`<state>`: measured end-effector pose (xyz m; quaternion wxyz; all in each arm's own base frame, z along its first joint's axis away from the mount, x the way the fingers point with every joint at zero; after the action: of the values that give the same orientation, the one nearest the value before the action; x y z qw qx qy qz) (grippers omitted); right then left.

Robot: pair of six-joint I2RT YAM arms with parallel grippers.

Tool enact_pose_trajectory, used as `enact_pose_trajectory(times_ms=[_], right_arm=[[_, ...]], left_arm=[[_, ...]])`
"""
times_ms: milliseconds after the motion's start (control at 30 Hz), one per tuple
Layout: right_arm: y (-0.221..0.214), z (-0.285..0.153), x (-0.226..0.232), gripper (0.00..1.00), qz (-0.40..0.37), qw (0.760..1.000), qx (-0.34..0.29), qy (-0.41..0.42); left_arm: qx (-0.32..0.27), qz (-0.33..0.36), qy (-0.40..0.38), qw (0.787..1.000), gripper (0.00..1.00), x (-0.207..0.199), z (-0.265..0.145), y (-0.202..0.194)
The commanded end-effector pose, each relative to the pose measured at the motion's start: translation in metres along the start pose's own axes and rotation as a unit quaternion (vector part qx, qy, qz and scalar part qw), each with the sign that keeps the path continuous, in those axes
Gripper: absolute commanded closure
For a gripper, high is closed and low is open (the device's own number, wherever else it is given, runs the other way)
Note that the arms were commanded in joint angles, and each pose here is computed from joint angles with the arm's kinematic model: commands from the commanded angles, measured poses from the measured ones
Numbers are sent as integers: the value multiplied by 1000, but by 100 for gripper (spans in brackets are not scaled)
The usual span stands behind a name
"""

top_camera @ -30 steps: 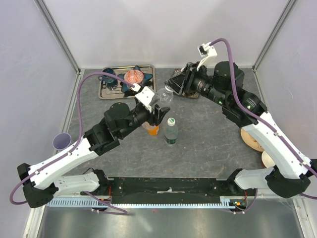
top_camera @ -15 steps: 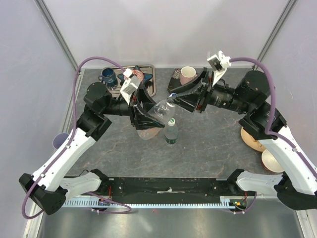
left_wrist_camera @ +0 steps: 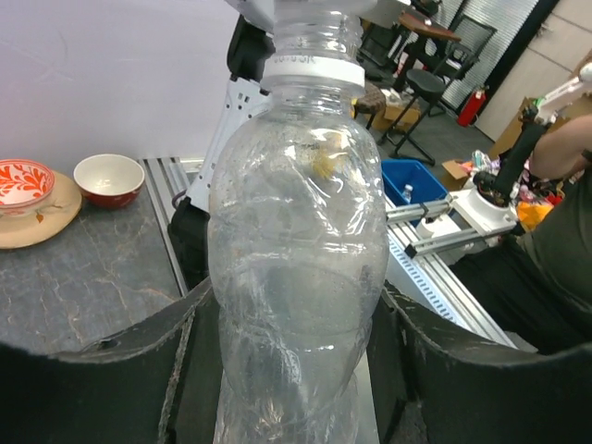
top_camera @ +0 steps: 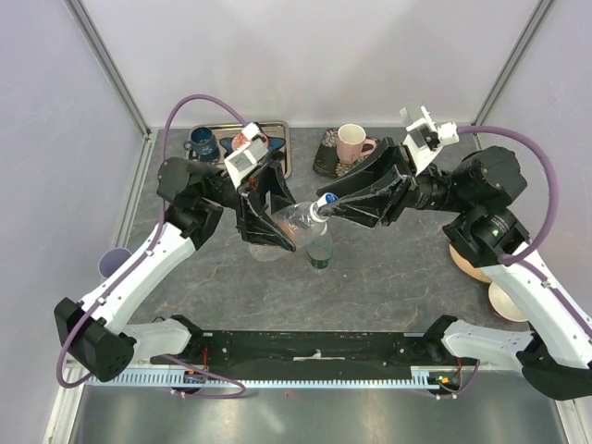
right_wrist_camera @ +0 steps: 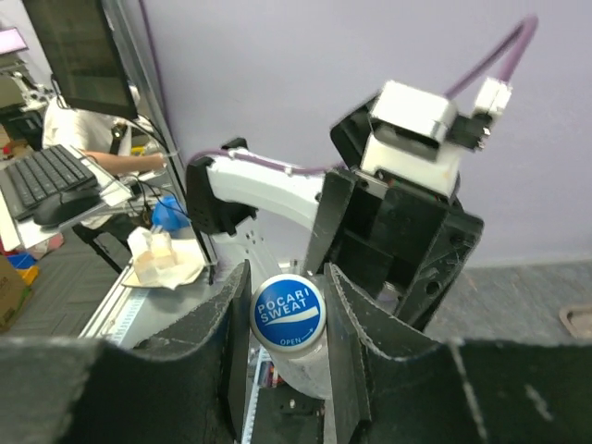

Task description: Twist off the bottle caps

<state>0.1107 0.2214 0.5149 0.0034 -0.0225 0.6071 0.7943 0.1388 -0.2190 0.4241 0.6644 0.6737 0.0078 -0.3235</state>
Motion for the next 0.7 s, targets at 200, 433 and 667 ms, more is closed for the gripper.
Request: enact_pose_trajectory(times_ms=[200, 433, 667], right_arm=[[52, -11, 31, 100, -62, 995, -69, 22], [6, -78, -62, 100, -25, 860, 37, -509], [-117, -135, -83, 100, 40, 737, 165, -655]], left_arm=[[-45, -67, 32, 996, 64, 20, -7, -4], [-83, -30, 101, 991, 65, 8, -18, -8], [-222, 111, 323, 913, 64, -17, -48, 0]])
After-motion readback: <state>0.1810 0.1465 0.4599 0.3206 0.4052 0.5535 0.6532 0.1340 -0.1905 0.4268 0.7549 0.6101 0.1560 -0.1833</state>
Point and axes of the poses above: each gripper's point midway between its finger pads, its own z axis out along the fingers, its own x axis along the line the jaws close on, y = z × x, the point moved 7 cm from there along -z, back along the fingers, and after that the axes turned 11 degrees about -z, right-handed, at the moved point
